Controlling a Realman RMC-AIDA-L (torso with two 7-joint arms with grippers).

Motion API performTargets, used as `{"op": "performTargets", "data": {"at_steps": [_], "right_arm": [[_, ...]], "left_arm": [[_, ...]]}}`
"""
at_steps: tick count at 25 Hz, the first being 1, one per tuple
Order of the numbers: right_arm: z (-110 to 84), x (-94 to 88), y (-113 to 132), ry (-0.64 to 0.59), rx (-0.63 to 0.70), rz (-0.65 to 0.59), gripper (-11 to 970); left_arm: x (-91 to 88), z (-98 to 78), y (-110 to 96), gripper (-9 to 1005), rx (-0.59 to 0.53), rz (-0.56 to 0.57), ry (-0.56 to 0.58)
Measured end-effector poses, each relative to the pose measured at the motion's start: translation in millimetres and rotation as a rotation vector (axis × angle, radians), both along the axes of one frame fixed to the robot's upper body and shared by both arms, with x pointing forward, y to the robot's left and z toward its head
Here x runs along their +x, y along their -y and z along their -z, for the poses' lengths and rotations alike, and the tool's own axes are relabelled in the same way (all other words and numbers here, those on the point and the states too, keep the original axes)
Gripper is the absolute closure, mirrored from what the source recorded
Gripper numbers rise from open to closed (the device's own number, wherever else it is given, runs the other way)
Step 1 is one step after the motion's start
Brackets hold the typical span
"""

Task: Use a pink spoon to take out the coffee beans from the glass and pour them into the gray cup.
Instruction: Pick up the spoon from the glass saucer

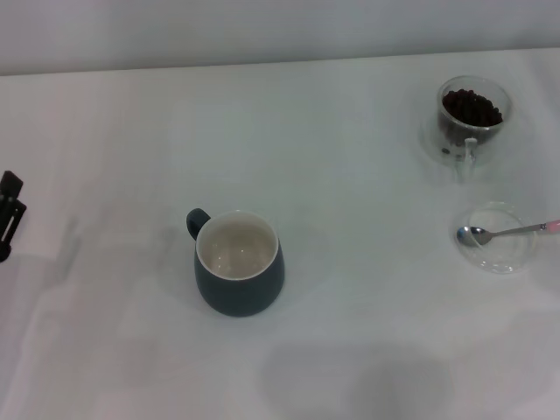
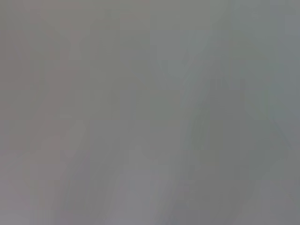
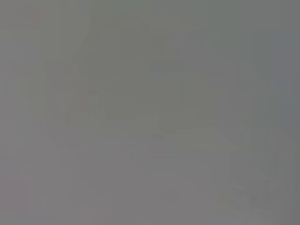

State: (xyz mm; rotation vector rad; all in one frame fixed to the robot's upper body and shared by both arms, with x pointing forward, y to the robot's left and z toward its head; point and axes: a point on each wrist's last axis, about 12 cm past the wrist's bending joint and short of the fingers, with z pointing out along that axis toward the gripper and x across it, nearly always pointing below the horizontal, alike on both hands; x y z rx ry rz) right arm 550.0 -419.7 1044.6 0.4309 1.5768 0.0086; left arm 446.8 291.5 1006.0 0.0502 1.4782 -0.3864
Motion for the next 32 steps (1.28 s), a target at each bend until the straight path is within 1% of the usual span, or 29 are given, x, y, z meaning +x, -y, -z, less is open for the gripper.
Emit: {"op": "performTargets", "data": {"at_steps": [2, 6, 10, 14, 16, 20, 28, 32], "right_arm": [[0.8, -5.2, 5.7, 0.006, 0.032, 0.013, 99], [3.1, -16.4, 16.3, 0.019, 0.106, 0.033, 99], [9.2, -36.6, 31.9, 0.010, 0.197, 0.041, 99], [11.5, -54.2, 44.8, 0.015, 0.273, 0.040, 99], [11.9, -62.8, 49.3, 0.029, 0.304, 0.042, 99], [14.9, -77.2, 52.3, 0.041, 0.361, 0.032, 99], [23.2, -103.8, 49.3, 0.004, 0.475, -0.054, 100], [22.8, -115.1, 48.9, 0.007, 0.514, -0.095, 100]], "left_arm": [[3.0, -0.5, -1.6, 268, -0.001, -0.015, -0.001], [10.4, -0.7, -6.1, 227, -0.002, -0.062, -0.011], [13.0, -1.2, -7.3, 187, 0.027, -0.087, -0.004], [15.6, -2.8, -10.0, 147, 0.021, -0.108, 0.003], [20.3, -5.0, -12.8, 126, 0.008, -0.136, 0.011], [24.9, -7.6, -16.6, 105, -0.015, -0.182, 0.021], [33.6, -10.4, -14.6, 103, -0.013, -0.171, 0.025], [41.2, -9.9, -11.3, 103, -0.010, -0.163, 0.002]]}}
